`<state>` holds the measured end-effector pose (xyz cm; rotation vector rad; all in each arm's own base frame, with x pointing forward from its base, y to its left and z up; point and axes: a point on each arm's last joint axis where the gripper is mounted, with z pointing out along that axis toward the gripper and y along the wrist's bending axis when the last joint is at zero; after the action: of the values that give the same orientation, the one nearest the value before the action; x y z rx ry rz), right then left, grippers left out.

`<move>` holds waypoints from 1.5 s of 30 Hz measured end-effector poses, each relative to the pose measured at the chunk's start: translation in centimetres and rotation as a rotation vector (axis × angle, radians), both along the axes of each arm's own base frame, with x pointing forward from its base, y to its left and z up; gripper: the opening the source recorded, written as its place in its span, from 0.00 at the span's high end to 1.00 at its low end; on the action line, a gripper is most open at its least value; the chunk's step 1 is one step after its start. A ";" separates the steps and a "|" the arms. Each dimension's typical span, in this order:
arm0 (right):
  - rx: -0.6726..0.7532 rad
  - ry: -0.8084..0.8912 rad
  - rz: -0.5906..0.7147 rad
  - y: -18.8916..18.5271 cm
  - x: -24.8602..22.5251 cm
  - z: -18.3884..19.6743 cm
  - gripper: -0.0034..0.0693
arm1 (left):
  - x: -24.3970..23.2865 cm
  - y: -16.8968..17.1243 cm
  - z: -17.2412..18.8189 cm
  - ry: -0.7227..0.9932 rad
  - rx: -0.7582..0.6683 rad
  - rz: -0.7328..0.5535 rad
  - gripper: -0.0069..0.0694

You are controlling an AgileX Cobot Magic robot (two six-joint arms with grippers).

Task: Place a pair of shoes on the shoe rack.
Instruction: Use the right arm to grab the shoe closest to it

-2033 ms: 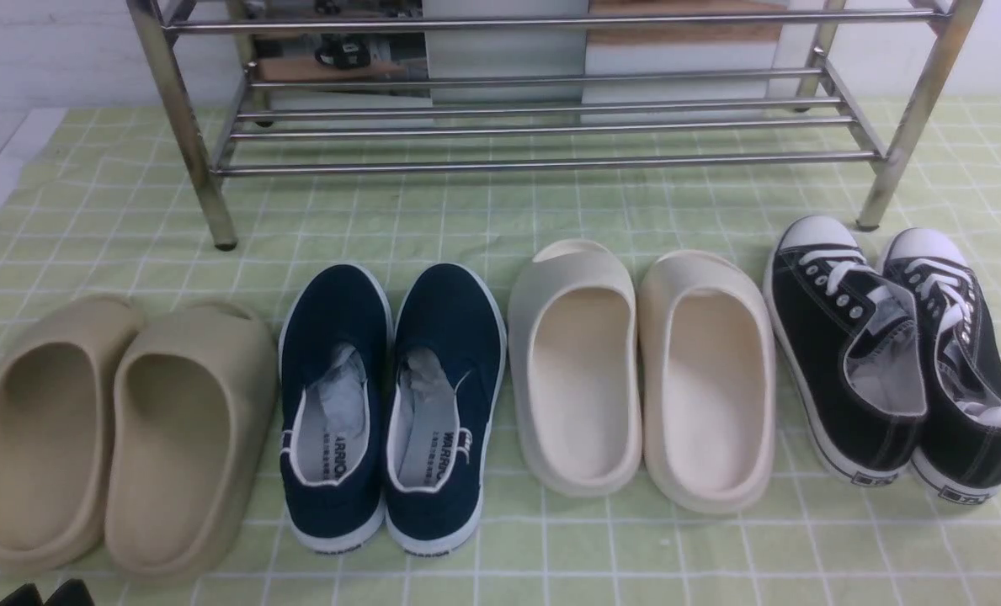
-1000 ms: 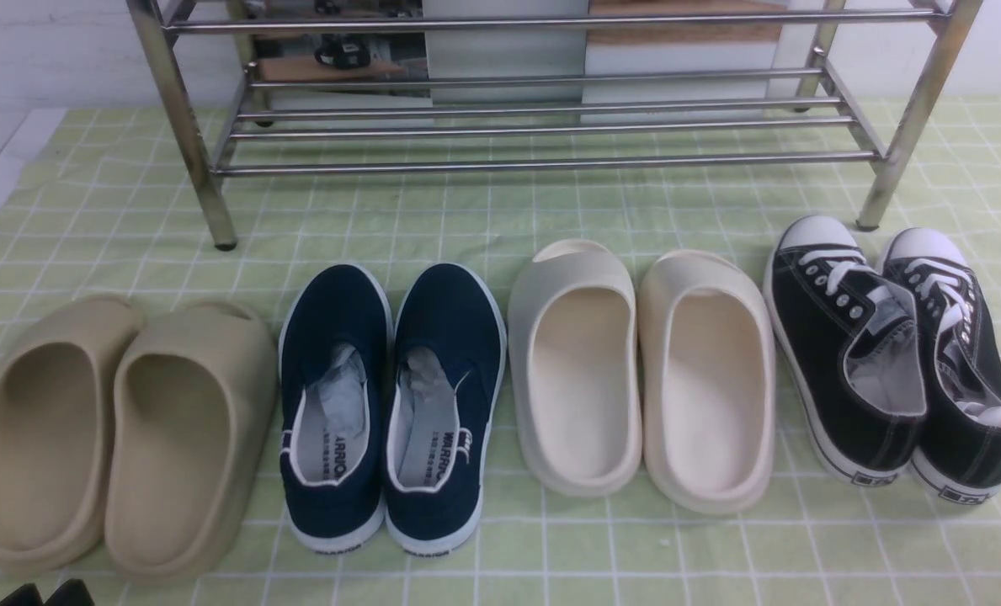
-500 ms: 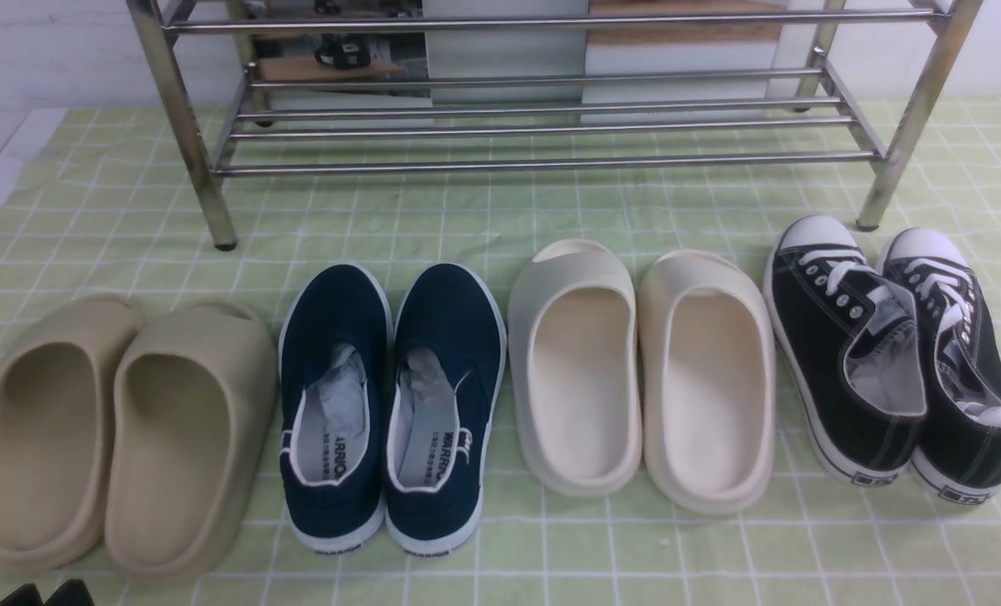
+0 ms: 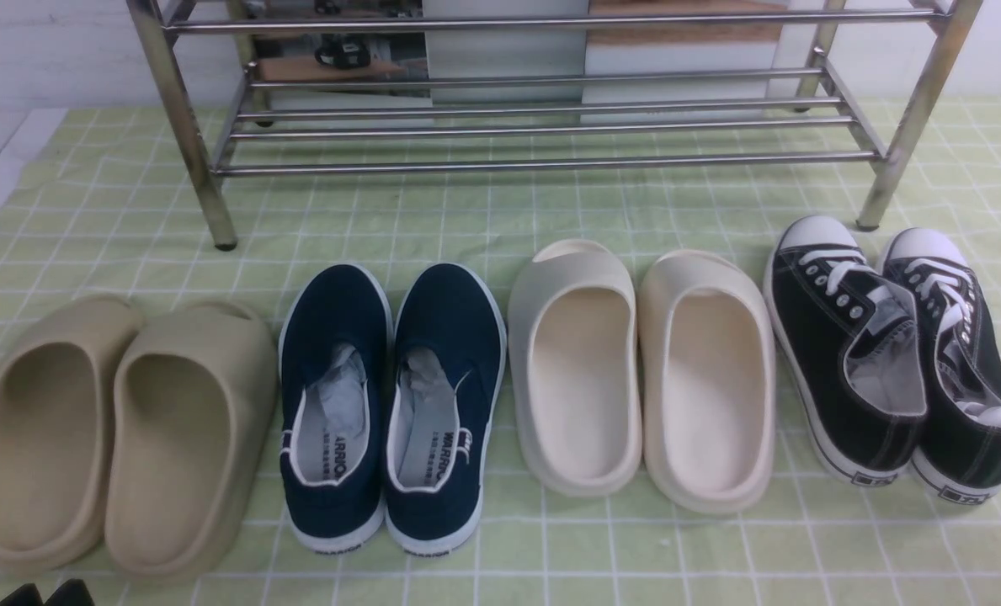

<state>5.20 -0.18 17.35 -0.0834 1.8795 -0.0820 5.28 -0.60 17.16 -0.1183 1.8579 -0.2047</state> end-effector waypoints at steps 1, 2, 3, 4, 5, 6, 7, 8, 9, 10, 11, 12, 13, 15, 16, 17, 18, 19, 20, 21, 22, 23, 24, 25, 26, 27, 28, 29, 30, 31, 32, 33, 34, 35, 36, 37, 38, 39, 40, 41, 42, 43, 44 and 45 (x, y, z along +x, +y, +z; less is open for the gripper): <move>0.000 0.000 0.000 0.0 0.0 0.0 0.61 | 0.0 0.0 0.0 0.000 0.000 0.000 0.60; 0.000 0.000 0.000 0.0 0.0 0.0 0.61 | 0.0 0.0 0.0 0.000 0.000 0.000 0.60; 0.000 0.000 0.000 0.0 0.0 0.0 0.61 | 0.0 0.0 0.0 0.000 0.000 0.000 0.60; 0.000 0.000 0.000 0.0 0.0 0.0 0.61 | 0.0 0.0 0.0 0.000 0.000 0.000 0.60; 0.000 0.000 0.000 0.0 0.0 0.0 0.61 | 0.0 0.0 0.0 0.000 -0.001 0.000 0.60; 0.000 0.000 0.000 0.0 0.0 0.0 0.61 | 0.0 0.0 0.0 0.000 -0.001 0.000 0.60; 0.000 0.000 0.000 0.0 0.0 0.0 0.61 | 0.0 0.0 0.0 0.000 -0.001 0.000 0.60; 0.000 0.000 0.000 0.0 0.0 0.0 0.61 | 0.0 0.0 0.0 0.000 -0.001 0.000 0.60; 0.000 0.000 0.000 0.0 0.0 0.0 0.61 | 0.0 0.0 0.0 0.000 -0.001 0.000 0.60; 0.000 0.000 0.000 0.0 0.0 0.0 0.61 | 0.0 0.0 0.0 0.000 -0.001 0.000 0.60; 0.000 0.000 0.000 0.0 0.0 0.0 0.61 | 0.0 0.0 0.0 0.000 -0.001 0.000 0.60; 0.000 0.000 0.000 0.0 0.0 0.0 0.61 | 0.0 0.0 0.0 0.000 -0.001 0.000 0.60; 0.000 0.000 0.000 0.0 0.0 0.0 0.61 | 0.0 0.0 0.0 0.000 -0.001 0.000 0.60; 0.000 0.000 0.000 0.0 0.0 0.0 0.61 | 0.0 0.0 0.0 0.000 -0.001 0.000 0.60; 0.000 0.000 0.000 0.0 0.0 0.0 0.61 | 0.0 0.0 0.0 0.000 0.000 0.000 0.60; 0.000 0.000 0.000 0.0 0.0 0.0 0.61 | 0.0 0.0 0.0 0.000 0.000 0.000 0.60; 0.000 0.000 0.000 0.0 0.0 0.0 0.61 | 0.0 0.0 0.0 0.000 0.000 0.000 0.60; 0.000 0.000 0.000 0.0 0.0 0.0 0.61 | 0.0 0.0 0.0 0.000 0.000 0.000 0.60; 0.000 0.000 0.000 0.0 0.0 0.0 0.61 | 0.0 0.0 0.0 0.000 0.000 0.000 0.60; 0.000 0.000 0.000 0.0 0.0 0.0 0.61 | 0.0 0.0 0.0 0.000 0.000 0.000 0.60; 0.000 0.000 0.000 0.0 0.0 0.0 0.61 | 0.0 0.0 0.0 0.000 0.000 0.000 0.60; 0.000 0.000 0.000 0.0 0.0 0.0 0.61 | 0.0 0.0 0.0 0.000 0.000 0.000 0.60; 0.000 0.000 0.000 0.0 0.0 0.0 0.61 | 0.0 0.0 0.0 0.000 0.000 0.000 0.60; 0.000 0.000 0.000 0.0 0.0 0.0 0.61 | 0.0 0.0 0.0 0.000 0.000 0.000 0.60; 0.000 0.000 0.000 0.0 0.0 0.0 0.61 | 0.0 0.0 0.0 -0.001 0.000 0.000 0.60; 0.000 0.000 0.000 0.0 0.0 0.0 0.61 | 0.0 0.0 0.0 -0.001 0.000 0.000 0.60; 0.000 0.000 0.000 0.0 0.0 0.0 0.61 | 0.0 0.0 0.0 -0.001 0.000 0.000 0.60; 0.000 0.000 0.000 0.0 0.0 0.0 0.61 | 0.0 0.0 0.0 -0.001 0.000 0.000 0.60; 0.000 0.000 0.000 0.0 0.0 0.0 0.61 | 0.0 0.0 0.0 -0.001 0.000 0.000 0.60; -0.003 0.000 0.000 0.0 0.0 0.0 0.61 | 0.0 0.0 0.0 -0.001 0.000 0.000 0.60; -0.013 0.000 -0.001 0.0 0.0 0.0 0.61 | 0.0 0.0 0.0 -0.001 0.000 0.000 0.60; -0.020 0.000 -0.002 -0.1 0.0 0.0 0.61 | 0.0 0.0 0.0 -0.001 0.000 0.000 0.60; -0.030 0.000 -0.002 -0.1 0.0 0.0 0.61 | 0.0 0.0 0.0 -0.001 0.000 0.000 0.60; -0.038 0.000 -0.003 -0.1 0.0 0.0 0.61 | 0.0 0.0 0.0 -0.001 0.000 0.000 0.60; -0.044 -0.001 -0.004 -0.2 0.0 0.0 0.61 | 0.0 0.0 0.0 -0.001 -0.001 0.000 0.60; -0.045 -0.001 -0.004 -0.2 0.0 0.0 0.61 | 0.0 0.0 0.0 -0.001 -0.001 0.000 0.60; -0.047 -0.001 -0.004 -0.2 0.0 0.0 0.61 | 0.0 0.0 0.0 -0.001 -0.001 0.000 0.60; -0.048 -0.001 -0.004 -0.2 0.0 0.0 0.61 | 0.0 0.0 0.0 -0.001 -0.001 0.000 0.60; -0.048 -0.001 -0.004 -0.2 0.0 0.0 0.61 | 0.0 0.0 0.0 -0.001 -0.001 0.000 0.60; -0.048 -0.001 -0.004 -0.2 0.0 0.0 0.61 | 0.0 0.0 0.0 -0.001 -0.001 0.000 0.60; -0.048 -0.001 -0.004 -0.2 0.0 0.0 0.61 | 0.0 0.0 0.0 -0.001 -0.001 0.000 0.60; -0.048 -0.001 -0.004 -0.2 0.0 0.0 0.61 | 0.0 0.0 0.0 -0.001 -0.001 0.000 0.60; -0.048 -0.001 -0.004 -0.2 0.0 0.0 0.61 | 0.0 0.0 0.0 -0.001 -0.001 0.000 0.60; -0.049 -0.001 -0.004 -0.2 0.0 0.0 0.61 | 0.0 0.0 0.0 -0.001 -0.001 0.000 0.60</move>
<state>5.20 -0.35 17.37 -0.1133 1.8774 -0.1310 5.28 -0.60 17.17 -0.1189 1.8572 -0.2056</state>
